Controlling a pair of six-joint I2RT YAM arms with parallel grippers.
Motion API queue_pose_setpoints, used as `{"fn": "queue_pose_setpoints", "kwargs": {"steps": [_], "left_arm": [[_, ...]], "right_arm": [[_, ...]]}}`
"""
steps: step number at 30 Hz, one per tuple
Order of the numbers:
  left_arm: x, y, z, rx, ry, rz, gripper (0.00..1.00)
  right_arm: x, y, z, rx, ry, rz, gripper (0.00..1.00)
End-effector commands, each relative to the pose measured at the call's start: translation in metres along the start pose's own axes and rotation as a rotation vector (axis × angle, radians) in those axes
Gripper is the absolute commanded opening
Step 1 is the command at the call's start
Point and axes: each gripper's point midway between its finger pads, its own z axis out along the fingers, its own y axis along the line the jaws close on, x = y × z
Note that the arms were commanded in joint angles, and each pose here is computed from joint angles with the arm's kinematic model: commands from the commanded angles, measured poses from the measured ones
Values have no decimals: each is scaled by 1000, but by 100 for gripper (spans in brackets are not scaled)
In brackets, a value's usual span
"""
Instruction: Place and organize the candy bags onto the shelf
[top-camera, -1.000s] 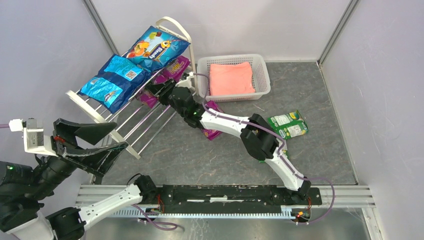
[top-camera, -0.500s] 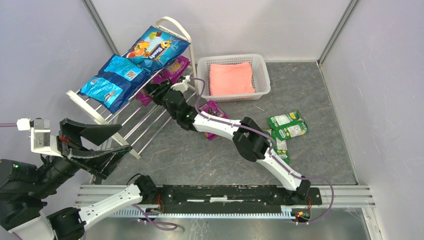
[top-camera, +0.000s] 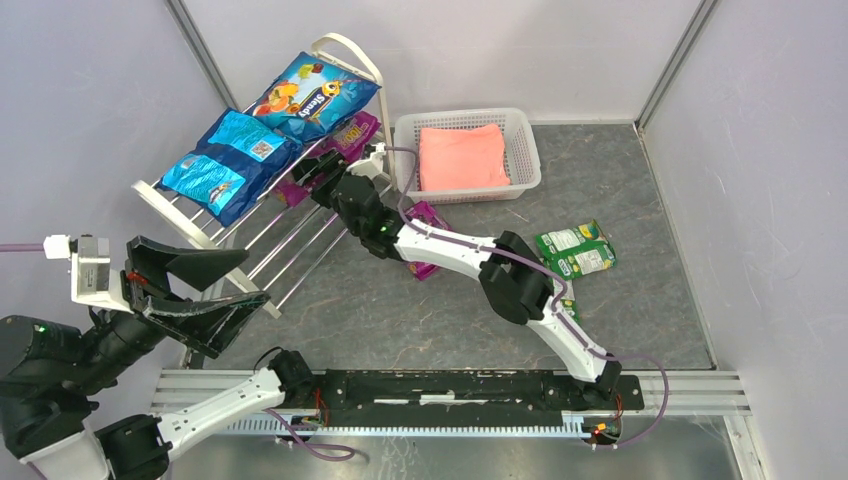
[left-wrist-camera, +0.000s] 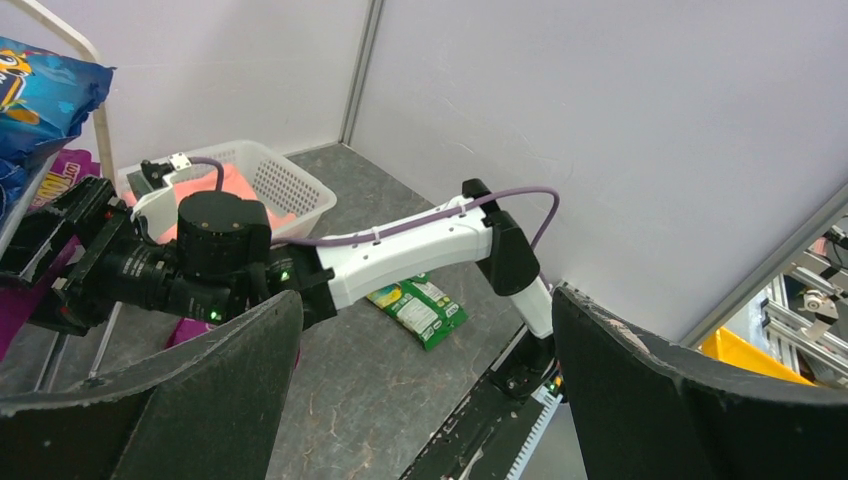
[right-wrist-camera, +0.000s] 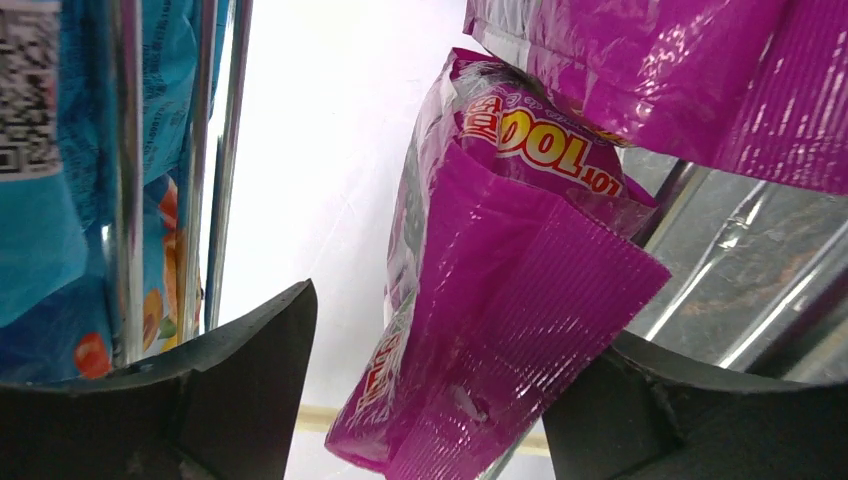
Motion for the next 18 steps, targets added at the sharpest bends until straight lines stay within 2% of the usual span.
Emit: {"fn": "queue_pose_setpoints", "kwargs": {"steps": [1, 7, 11, 15, 18], "left_arm": [[-1, -7, 12, 28, 7, -27, 100], [6, -6, 22, 21, 38, -37, 100], [11, -5, 28, 14, 58, -45, 100], [15, -4, 35, 4, 79, -53, 100], [21, -3, 46, -5, 103, -60, 100]], "right_arm": [[-35, 42, -16, -23, -33, -25, 83], [-35, 33, -32, -5, 34, -50, 94], [-38, 37, -49, -27, 95, -109, 96], [-48, 29, -81, -17, 160, -235, 97], [-69, 19, -121, -35, 200, -359, 98]]}}
